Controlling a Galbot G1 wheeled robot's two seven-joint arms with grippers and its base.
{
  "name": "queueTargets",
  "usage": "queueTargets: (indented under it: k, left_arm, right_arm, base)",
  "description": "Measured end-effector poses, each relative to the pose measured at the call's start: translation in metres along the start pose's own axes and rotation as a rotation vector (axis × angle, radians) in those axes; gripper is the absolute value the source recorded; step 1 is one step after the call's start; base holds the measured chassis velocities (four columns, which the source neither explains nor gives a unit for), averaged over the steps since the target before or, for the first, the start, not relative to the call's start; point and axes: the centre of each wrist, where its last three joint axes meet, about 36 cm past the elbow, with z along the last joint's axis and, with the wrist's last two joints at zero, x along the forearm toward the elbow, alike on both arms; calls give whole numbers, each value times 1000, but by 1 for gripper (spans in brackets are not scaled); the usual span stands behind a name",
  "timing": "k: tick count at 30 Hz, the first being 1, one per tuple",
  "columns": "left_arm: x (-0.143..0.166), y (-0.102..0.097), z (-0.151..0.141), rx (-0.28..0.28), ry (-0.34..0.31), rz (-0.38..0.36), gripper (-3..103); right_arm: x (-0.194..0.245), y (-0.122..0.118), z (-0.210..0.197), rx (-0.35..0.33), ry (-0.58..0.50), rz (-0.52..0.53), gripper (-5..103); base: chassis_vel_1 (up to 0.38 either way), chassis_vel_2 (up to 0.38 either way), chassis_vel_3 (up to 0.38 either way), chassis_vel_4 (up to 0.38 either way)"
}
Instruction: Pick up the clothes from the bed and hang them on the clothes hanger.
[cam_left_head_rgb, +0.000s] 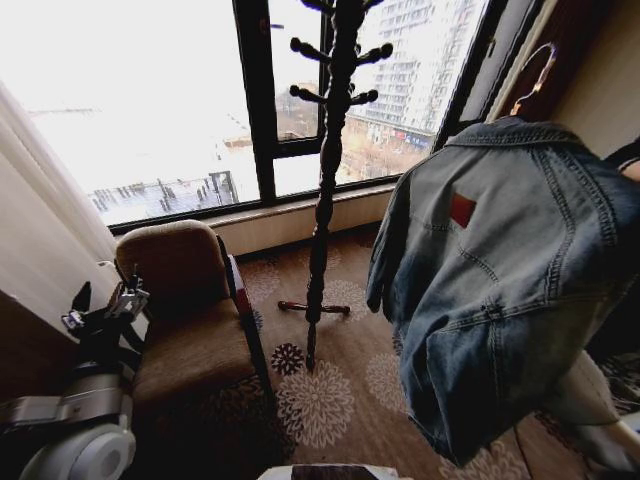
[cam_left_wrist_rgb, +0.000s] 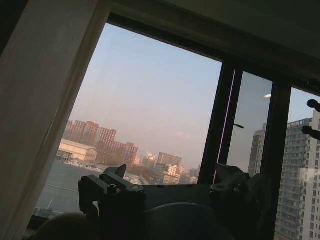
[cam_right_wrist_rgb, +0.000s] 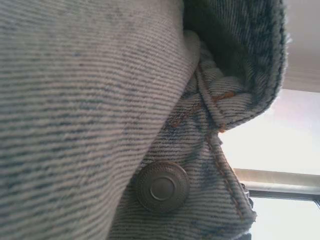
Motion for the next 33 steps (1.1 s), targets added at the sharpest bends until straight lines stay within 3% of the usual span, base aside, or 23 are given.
queueTargets:
  k: [19,33]
  left_arm:
    - [-2,2,2,-2,-7,4,100]
    - [-3,3,-1,1,-21,14,100]
  right_arm:
    - [6,2,4,-2,24,-14,16]
    - [6,0,11,-8,38,8,16]
  base:
    - [0,0,0,0]
    - [-148,142,134,-137]
